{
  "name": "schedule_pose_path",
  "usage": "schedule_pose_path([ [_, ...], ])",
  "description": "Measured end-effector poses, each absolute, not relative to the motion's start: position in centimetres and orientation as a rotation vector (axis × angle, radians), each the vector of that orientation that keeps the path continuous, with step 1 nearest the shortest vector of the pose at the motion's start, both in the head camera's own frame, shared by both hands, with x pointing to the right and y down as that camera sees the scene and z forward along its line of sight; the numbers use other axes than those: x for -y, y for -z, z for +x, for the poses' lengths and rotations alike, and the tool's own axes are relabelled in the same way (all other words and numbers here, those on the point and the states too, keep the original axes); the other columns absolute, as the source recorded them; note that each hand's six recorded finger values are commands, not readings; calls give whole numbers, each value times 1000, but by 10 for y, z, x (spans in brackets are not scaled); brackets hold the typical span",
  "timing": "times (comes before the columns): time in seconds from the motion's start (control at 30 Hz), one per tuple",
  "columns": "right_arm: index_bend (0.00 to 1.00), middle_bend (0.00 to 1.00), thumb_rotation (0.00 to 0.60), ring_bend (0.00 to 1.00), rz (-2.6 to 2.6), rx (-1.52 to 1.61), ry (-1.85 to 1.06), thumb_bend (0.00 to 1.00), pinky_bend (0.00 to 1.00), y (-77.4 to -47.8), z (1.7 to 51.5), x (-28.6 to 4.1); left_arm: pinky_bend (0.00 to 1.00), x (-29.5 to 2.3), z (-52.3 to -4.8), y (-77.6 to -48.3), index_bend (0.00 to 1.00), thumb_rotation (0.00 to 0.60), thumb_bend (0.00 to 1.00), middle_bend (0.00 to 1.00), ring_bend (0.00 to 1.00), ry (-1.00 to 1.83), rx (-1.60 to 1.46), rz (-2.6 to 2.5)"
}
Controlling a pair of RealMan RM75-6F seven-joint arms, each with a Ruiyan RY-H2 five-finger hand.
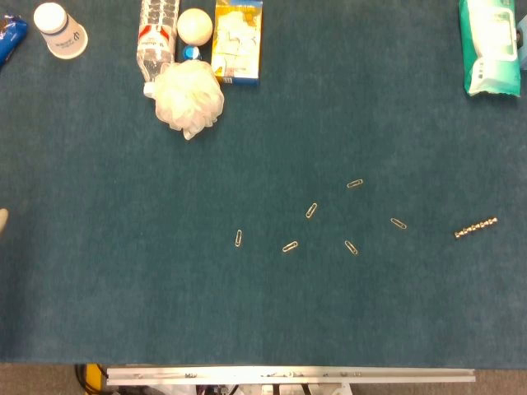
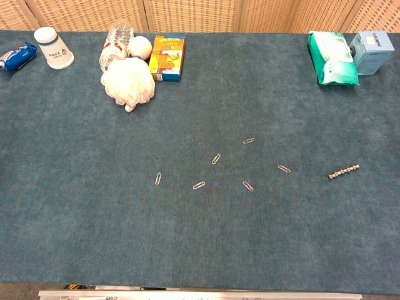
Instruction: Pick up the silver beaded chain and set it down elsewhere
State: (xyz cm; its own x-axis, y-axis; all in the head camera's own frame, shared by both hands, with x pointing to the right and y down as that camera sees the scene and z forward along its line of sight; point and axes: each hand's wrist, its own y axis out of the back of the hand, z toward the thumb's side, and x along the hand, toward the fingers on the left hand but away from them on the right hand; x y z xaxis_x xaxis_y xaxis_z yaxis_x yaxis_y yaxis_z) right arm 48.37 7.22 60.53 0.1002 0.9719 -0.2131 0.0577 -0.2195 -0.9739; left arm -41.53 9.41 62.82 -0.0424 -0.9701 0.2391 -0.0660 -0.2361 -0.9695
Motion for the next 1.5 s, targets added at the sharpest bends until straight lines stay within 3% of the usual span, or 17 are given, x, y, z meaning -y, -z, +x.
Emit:
schedule_pose_path([
  [0.53, 381, 330, 600, 222, -1501, 1046, -1258, 352, 333, -611, 477, -63, 647, -102, -425, -618, 716, 600, 221, 605, 492, 1429, -1210, -1364],
  [1.0, 381, 330, 600, 222, -1493, 1070, -1290, 353, 333, -609, 485, -52, 648, -105, -440, -645, 717, 600, 221, 607, 493, 1540, -1164, -1371],
  [1.2, 381, 331, 600, 222, -1492, 1090, -1221, 351, 333, -595, 483, -61, 648, -109, -423, -637, 717, 600, 222, 607, 493, 1490, -1133, -1367],
  [1.5, 381, 330, 600, 222, -1519, 1049, -1217, 351, 333, -600, 477, -66, 648, -112, -413, -627, 705, 600, 221, 599, 493, 1449, -1141, -1362],
])
